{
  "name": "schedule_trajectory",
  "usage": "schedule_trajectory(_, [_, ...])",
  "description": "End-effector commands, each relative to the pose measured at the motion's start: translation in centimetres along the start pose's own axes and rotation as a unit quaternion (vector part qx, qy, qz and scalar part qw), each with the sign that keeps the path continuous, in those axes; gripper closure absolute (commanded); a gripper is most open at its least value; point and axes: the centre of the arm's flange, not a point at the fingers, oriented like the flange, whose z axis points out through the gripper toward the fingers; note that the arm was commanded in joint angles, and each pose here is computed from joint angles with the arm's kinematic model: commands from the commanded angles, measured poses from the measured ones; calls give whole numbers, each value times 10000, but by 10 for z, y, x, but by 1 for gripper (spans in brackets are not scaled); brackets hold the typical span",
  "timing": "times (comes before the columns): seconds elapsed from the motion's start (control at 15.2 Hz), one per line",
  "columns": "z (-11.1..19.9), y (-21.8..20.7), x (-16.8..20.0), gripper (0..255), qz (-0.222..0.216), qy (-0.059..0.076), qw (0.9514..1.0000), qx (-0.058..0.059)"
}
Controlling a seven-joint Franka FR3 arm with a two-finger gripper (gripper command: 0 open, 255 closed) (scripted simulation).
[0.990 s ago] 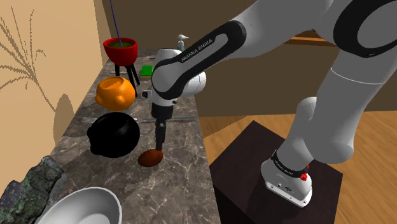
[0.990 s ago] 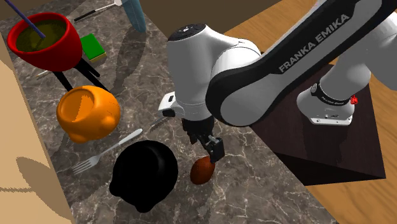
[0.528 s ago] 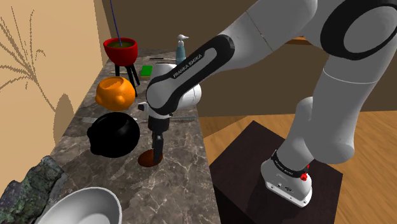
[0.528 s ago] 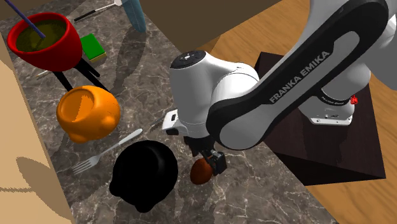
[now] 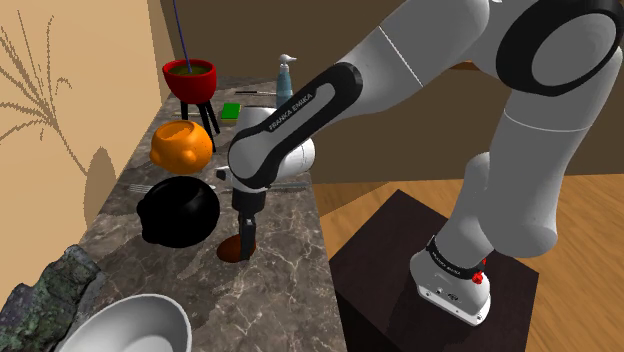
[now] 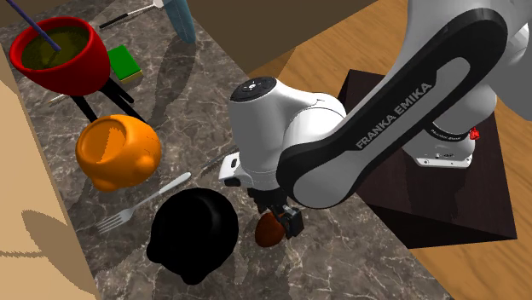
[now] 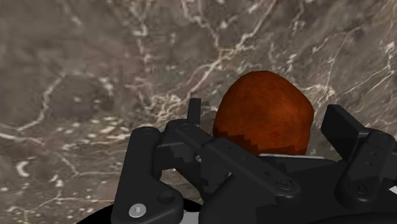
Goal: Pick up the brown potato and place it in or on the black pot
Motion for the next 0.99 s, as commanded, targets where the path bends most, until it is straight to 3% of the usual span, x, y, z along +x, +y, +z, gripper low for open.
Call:
schedule_trajectory(0.0, [0, 0, 0, 0, 0, 0, 10000, 0])
schedule_trajectory(0.07, [0, 0, 0, 255, 0, 0, 10000, 0])
schedule_trajectory(0.66, [0, 0, 0, 255, 0, 0, 10000, 0])
schedule_trajectory(0.92, [-19, -8, 4, 255, 0, 0, 10000, 0])
